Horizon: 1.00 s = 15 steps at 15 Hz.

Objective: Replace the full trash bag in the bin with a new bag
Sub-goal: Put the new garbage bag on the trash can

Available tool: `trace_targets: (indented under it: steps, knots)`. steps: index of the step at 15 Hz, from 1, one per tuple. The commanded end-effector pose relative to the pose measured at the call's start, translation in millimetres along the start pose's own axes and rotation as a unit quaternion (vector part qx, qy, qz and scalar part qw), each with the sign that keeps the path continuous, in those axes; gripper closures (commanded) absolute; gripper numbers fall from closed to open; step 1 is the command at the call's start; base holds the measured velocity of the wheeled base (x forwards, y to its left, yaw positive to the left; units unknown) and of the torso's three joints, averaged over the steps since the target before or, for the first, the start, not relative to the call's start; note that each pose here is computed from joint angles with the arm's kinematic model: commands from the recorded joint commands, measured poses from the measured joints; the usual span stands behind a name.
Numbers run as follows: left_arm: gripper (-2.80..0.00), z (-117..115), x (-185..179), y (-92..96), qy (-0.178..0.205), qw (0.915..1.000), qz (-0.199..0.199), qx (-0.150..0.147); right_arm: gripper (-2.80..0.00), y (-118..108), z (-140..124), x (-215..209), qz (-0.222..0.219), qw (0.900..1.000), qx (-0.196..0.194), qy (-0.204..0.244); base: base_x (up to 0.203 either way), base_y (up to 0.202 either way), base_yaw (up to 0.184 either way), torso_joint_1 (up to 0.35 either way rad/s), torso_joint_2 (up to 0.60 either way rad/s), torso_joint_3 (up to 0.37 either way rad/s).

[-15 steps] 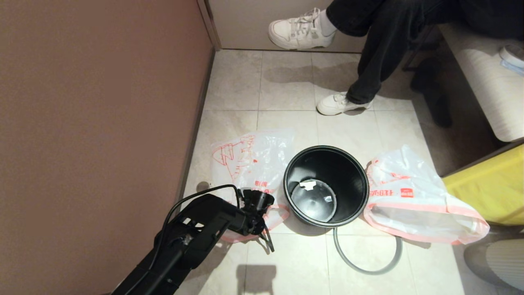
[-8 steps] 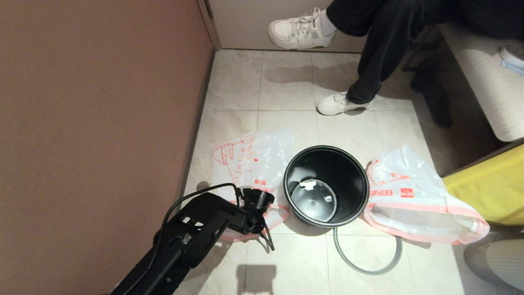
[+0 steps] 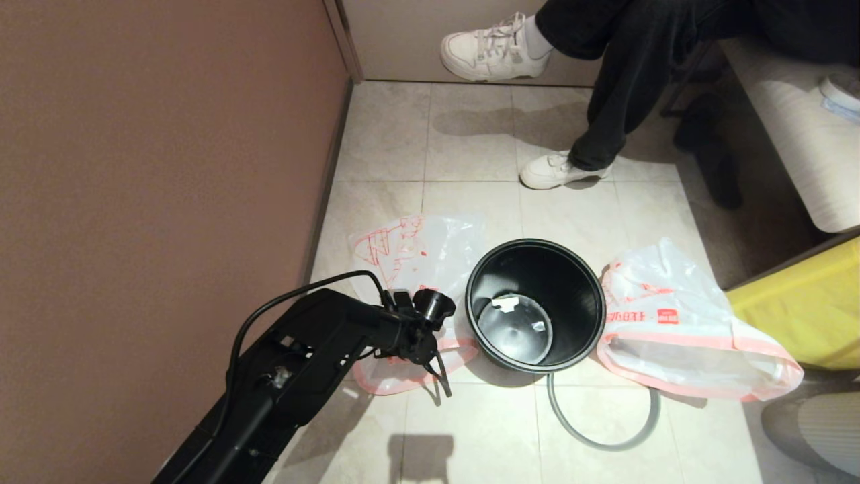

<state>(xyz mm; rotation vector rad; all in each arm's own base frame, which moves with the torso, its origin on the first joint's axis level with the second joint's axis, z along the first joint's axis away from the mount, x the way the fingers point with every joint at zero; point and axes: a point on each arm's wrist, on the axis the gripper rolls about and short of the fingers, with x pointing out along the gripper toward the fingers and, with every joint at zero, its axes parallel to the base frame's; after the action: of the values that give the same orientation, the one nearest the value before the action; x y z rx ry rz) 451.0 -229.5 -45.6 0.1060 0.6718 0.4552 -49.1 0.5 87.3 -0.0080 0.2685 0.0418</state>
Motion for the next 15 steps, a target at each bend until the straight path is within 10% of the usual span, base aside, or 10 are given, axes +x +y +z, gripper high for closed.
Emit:
trace_targets:
  steps: [1,15]
  knots:
    - [0.00,12,-16,7.6,0.011,0.9999,0.006,0.003,0.00,0,0,0,0.000,1.000,0.000,0.000,0.000,0.000,0.000,0.000,0.00,0.000]
    - [0.00,67,-111,60.5,0.068,0.9970,0.034,0.016,0.00,0,6,-4,0.006,0.999,0.045,-0.013,0.000,0.000,0.000,0.000,0.00,0.000]
